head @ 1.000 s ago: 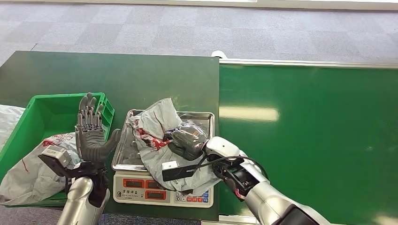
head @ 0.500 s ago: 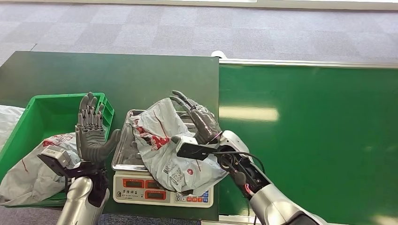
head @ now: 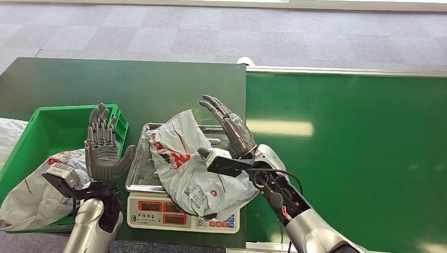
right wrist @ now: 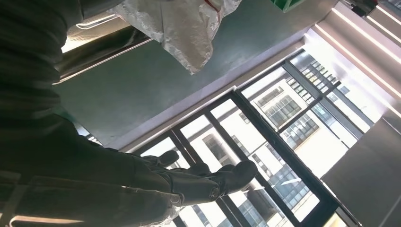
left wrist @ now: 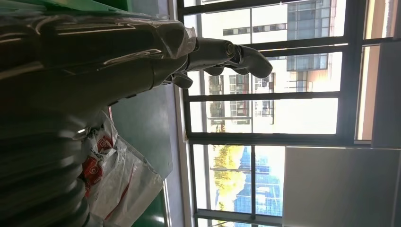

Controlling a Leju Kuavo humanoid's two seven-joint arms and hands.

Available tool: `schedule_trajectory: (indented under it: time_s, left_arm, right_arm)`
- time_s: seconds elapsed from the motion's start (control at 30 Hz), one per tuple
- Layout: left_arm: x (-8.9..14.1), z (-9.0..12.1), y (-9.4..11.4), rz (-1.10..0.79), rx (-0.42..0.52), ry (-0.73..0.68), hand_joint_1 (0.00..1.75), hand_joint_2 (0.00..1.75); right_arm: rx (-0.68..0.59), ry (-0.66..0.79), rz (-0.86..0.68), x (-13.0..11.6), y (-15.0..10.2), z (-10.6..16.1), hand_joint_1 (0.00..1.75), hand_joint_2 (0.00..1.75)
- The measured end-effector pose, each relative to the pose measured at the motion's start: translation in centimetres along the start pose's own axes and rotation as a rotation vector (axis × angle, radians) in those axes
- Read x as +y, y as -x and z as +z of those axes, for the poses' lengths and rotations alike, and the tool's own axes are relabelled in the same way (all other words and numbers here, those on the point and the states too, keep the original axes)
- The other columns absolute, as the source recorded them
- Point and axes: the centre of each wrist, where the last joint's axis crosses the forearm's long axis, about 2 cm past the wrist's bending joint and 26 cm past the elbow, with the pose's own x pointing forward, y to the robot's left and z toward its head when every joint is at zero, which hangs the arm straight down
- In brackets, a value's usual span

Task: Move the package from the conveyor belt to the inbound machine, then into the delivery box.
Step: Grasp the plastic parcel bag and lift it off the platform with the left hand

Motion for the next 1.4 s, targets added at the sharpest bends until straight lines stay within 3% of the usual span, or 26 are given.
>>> schedule_trajectory:
  time_s: [0.17, 0.37, 0.53, 0.63, 0.7, 0.9, 1.03, 1.23, 1.4]
  left_arm:
    - [0.2, 0.5, 0.0, -0.007, 0.008, -0.003, 0.00, 1.75]
    - [0.7, 2.1, -0.5, -0.035, 0.036, 0.031, 0.00, 1.75]
    - [0.8, 3.5, -1.2, -0.093, 0.065, 0.078, 0.00, 1.75]
    - [0.7, 4.0, -1.4, -0.101, 0.072, 0.092, 0.00, 1.75]
    - [0.4, 4.2, -1.6, -0.099, 0.070, 0.095, 0.00, 1.75]
    - [0.0, 4.5, -2.0, -0.118, 0.100, 0.102, 0.00, 1.75]
    - [-0.2, 4.6, -2.0, -0.249, 0.126, 0.150, 0.00, 1.75]
    - [-1.9, 4.8, -1.7, -0.587, 0.103, 0.396, 0.00, 1.75]
    - [-3.5, 5.5, -1.3, -0.637, 0.100, 0.536, 0.00, 1.75]
  right_arm:
    - [0.019, 0.099, -0.130, -0.6, 0.2, 0.7, 0.00, 1.75]
    - [0.140, 0.368, -0.228, -2.2, 0.9, 2.9, 0.00, 1.75]
    - [0.324, 0.585, -0.369, -2.5, 3.1, 10.3, 0.00, 1.75]
    - [0.372, 0.612, -0.382, -1.6, 3.7, 14.7, 0.00, 1.75]
    - [0.386, 0.603, -0.375, -1.2, 3.6, 16.2, 0.00, 1.75]
    - [0.397, 0.590, -0.350, -1.5, 3.3, 16.6, 0.00, 1.75]
    - [0.397, 0.590, -0.351, -1.9, 3.4, 16.6, 0.00, 1.75]
    - [0.402, 0.569, -0.347, -1.8, 3.3, 16.9, 0.00, 1.75]
    - [0.398, 0.562, -0.347, -1.8, 3.2, 17.0, 0.00, 1.75]
